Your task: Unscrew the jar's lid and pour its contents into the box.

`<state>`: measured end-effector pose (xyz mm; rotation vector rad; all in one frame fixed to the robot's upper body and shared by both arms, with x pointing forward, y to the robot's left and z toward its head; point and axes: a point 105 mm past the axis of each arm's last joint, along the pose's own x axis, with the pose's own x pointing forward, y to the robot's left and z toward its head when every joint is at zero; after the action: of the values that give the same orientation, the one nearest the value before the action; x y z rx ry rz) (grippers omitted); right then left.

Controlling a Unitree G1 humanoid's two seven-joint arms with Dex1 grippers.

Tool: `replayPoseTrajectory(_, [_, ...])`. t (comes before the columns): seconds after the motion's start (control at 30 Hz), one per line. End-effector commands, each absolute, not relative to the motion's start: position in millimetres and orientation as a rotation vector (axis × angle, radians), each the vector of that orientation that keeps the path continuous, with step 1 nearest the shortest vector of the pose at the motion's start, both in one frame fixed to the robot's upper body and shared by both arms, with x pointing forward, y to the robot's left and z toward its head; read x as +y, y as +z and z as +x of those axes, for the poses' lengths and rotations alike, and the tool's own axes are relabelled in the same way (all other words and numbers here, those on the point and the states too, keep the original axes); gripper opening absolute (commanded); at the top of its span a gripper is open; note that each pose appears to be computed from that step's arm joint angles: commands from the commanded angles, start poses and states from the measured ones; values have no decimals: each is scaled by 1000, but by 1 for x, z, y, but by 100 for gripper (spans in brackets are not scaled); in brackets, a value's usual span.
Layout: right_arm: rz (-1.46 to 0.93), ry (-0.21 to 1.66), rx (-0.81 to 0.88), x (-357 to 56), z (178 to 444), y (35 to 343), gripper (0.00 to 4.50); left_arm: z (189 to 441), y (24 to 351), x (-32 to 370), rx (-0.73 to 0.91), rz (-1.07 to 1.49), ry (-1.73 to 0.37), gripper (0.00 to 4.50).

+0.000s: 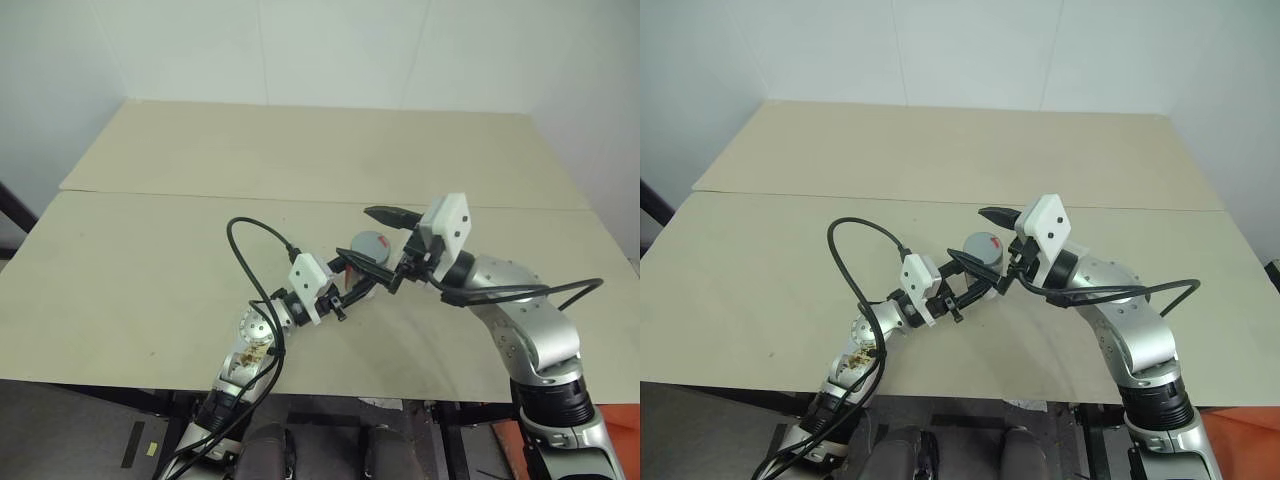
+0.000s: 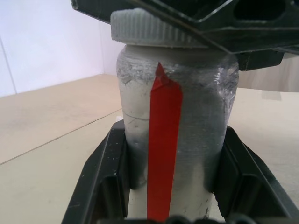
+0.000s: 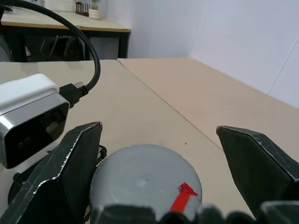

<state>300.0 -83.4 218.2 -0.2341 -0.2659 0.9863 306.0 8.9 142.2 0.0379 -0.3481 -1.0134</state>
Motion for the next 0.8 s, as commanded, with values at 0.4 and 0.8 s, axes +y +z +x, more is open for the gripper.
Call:
replayPoseTrajectory(0.4, [-274, 922, -286, -117, 292, 227, 449, 305, 154, 13, -413, 49, -1009, 193])
replayPoseTrajectory(0.8, [-292, 853, -278, -141, 294, 225, 449, 306, 154, 12, -419, 56, -1022, 193])
